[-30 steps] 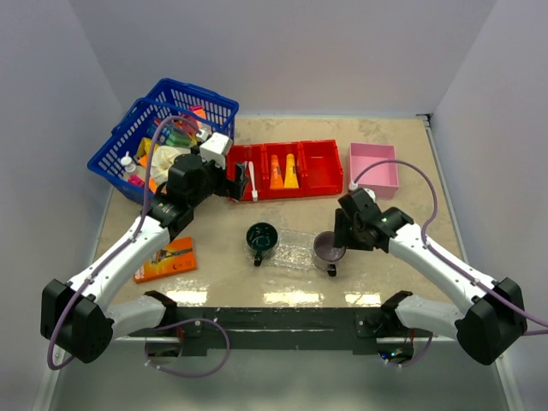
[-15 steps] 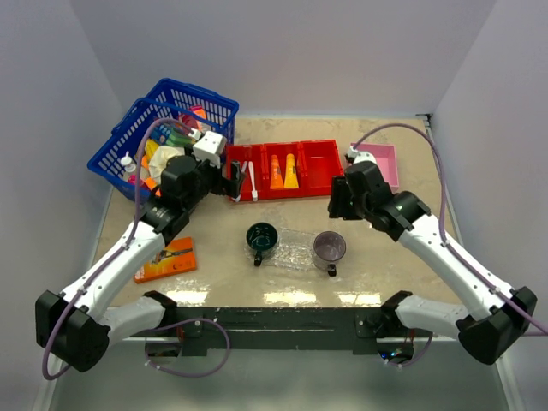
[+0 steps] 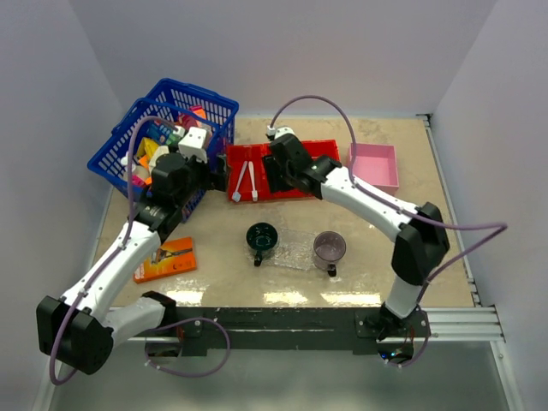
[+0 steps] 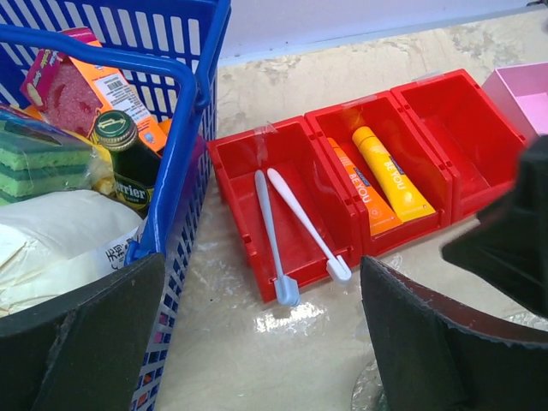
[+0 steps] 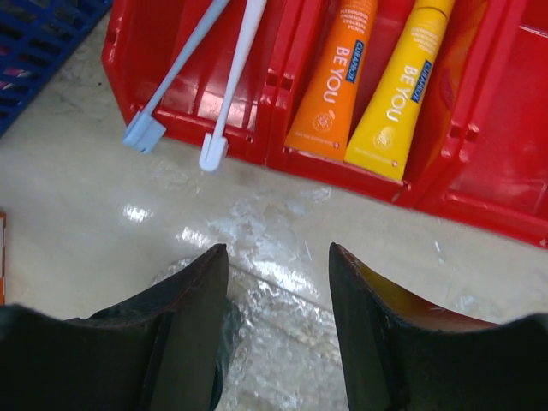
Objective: Prepare toiletry sets of a toothbrush and toothpaste on the tray
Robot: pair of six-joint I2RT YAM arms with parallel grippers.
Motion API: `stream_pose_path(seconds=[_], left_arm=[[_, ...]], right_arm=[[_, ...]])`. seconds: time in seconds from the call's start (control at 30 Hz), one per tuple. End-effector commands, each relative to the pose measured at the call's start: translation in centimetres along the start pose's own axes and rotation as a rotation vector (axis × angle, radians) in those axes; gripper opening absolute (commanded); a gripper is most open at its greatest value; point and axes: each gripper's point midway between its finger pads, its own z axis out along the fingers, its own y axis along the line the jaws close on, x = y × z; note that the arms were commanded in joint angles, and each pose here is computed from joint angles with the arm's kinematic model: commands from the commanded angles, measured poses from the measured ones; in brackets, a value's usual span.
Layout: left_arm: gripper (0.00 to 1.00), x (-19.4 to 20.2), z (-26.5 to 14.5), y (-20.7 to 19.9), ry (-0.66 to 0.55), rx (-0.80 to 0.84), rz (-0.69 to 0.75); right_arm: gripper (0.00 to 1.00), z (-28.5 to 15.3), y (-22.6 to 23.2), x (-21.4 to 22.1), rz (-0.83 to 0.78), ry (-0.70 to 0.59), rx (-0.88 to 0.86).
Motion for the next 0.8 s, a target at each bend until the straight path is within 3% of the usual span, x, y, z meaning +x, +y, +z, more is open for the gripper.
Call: stream_pose_path(seconds=[0.0,0.33,0.57,0.77], left_arm=[[1.0,-1.7,-0.3,0.3,-0.067,-0.016,-0.008],[1.0,-0.7,0.6,-0.9,-0.024,0.046,-0.029],[1.0,-0.9,0.5,-0.9,-0.031,0.045,-0.026],[1.0,-0.8,0.5,-1.3,-0.027,0.067,-0.027]], right_arm=[[0.51,3.1,-2.9,-3.5,0.076,-0.024,-0.034],[0.51,9.5,-5.8,-3.8,0.03,0.052,0.064],[0.5,11.3,-6.2,-3.1,0.021,0.078,0.104],[0.5,12.1,-7.8,-1.8,-0.034,0.106,0.243]])
